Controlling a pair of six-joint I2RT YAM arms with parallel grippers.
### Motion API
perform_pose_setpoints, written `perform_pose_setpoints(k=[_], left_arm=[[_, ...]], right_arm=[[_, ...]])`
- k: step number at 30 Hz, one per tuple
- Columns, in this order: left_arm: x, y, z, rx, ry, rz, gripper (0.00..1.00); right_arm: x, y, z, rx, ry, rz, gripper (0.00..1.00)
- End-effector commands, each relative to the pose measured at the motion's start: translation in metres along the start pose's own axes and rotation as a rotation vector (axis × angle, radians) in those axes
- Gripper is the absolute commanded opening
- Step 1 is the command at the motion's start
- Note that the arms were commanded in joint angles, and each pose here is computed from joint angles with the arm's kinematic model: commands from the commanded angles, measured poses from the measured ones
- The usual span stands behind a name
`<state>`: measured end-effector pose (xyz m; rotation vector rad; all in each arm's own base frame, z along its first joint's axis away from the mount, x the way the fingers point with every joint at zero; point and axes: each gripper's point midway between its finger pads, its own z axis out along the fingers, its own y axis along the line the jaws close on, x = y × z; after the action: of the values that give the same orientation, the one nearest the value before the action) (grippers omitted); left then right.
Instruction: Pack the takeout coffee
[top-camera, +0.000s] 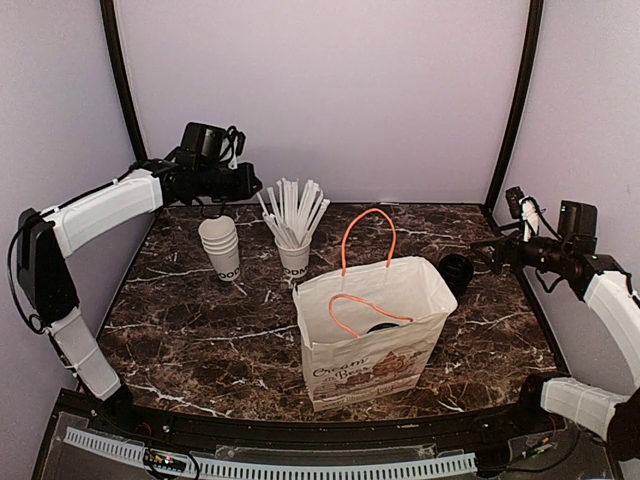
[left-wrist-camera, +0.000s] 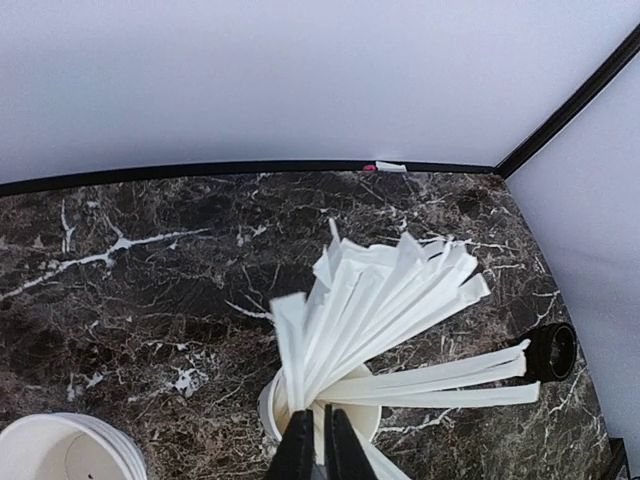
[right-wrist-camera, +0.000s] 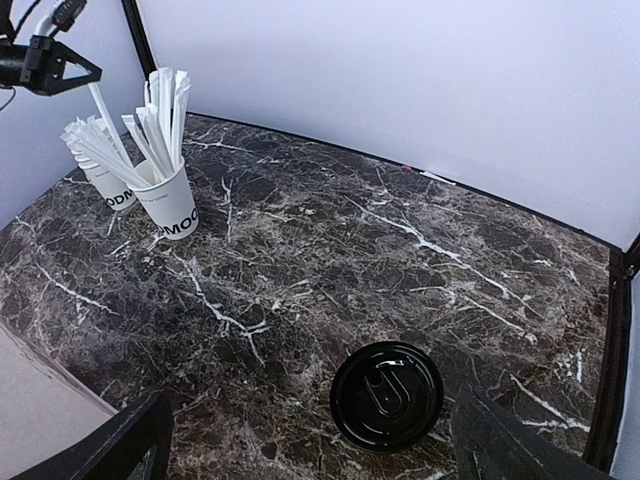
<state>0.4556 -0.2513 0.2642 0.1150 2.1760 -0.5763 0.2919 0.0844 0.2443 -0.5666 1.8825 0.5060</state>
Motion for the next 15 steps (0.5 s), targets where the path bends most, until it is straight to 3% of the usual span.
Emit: perform_pose_setpoints(k=[1,9,15], left_arm=[[-0.054,-0.024,-0.078,0.031,-0.158,0.070,0.03],[-0.096,-0.039,-0.156,0.040,-0.331,0.179,0.00],[-0.108,-0.092,-0.229,0.300,-0.437,0.314,0.00]], right_arm=[[-0.002,-0.001,0.002,-0.013,-0.022,-0.006,0.99],[0.001,0.000,0.003,-0.021,-0.020,-0.007,0.99],[0.002,0.001,0.004,-0.032,-0.016,-0.011,0.99]])
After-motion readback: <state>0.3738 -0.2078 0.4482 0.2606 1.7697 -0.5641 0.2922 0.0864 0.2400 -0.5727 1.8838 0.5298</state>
